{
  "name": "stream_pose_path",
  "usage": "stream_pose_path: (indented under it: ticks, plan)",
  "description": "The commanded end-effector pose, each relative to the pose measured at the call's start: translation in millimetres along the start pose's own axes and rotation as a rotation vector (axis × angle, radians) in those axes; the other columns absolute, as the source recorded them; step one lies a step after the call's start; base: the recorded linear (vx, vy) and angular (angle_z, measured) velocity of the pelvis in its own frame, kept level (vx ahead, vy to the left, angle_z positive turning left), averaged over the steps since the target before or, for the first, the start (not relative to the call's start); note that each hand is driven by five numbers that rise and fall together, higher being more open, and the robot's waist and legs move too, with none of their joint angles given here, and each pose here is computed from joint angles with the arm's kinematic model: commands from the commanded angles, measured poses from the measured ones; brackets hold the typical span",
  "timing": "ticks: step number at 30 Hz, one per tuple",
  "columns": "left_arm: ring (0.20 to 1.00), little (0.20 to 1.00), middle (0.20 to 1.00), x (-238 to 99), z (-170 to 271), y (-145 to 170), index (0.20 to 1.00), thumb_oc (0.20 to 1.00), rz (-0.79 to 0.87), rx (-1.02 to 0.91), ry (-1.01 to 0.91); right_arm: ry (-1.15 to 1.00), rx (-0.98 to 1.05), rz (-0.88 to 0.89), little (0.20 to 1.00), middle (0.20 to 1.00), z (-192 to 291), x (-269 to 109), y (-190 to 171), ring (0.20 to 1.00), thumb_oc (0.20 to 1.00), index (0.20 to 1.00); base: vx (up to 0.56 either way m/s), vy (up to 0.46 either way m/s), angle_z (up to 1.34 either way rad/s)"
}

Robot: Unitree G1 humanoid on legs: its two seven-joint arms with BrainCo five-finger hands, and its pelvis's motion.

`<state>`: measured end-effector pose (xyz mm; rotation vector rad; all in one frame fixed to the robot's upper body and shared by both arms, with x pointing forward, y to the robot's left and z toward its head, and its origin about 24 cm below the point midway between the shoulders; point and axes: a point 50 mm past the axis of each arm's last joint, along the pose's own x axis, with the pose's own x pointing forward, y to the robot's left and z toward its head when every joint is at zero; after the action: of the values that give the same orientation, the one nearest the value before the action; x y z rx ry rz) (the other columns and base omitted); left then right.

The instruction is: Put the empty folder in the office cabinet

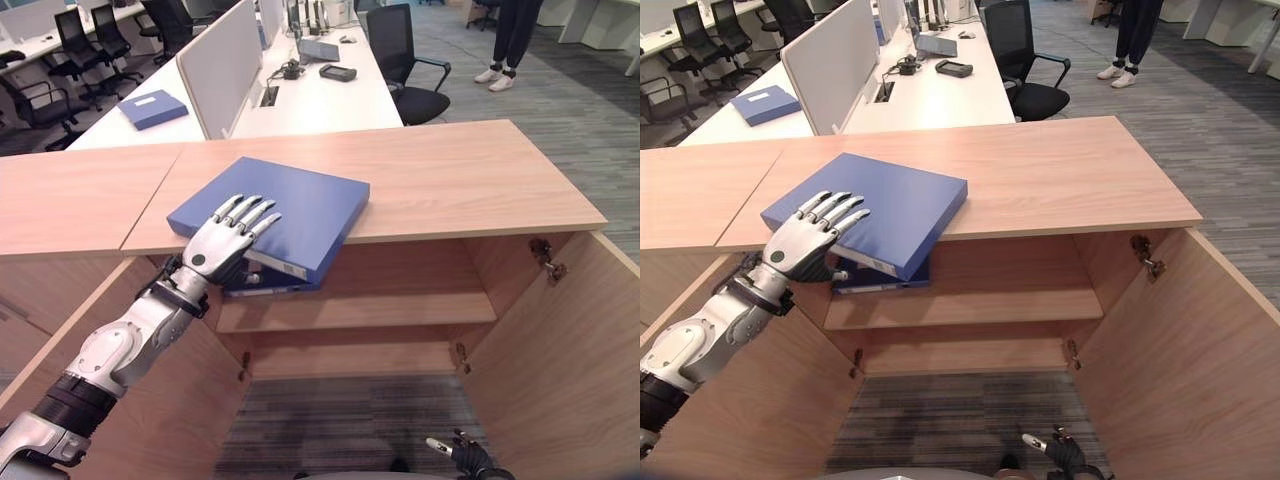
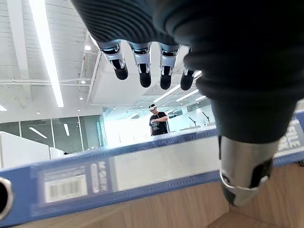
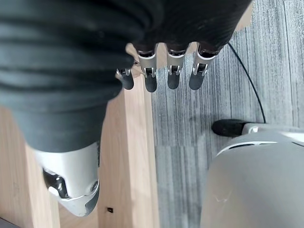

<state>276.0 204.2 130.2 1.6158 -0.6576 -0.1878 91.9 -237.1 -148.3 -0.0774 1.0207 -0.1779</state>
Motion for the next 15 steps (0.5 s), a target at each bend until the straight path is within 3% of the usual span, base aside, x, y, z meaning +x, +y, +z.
stream_pose_path:
  ticks: [1,15]
  plan:
    - [1.000,1.000,1.000,29,-14,33,1.000,1.000,0.133,0.097,0.000,-0.077,-0.019,-0.002,1.000,1.000,28,9,4,1.000,1.000,1.000,0.00,0.000,0.00]
    - [1.000,1.000,1.000,35,-13,18,1.000,1.000,0.080,0.081,0.013,-0.076,-0.007,-0.020,1.000,1.000,29,9,1,1.000,1.000,1.000,0.00,0.002,-0.01]
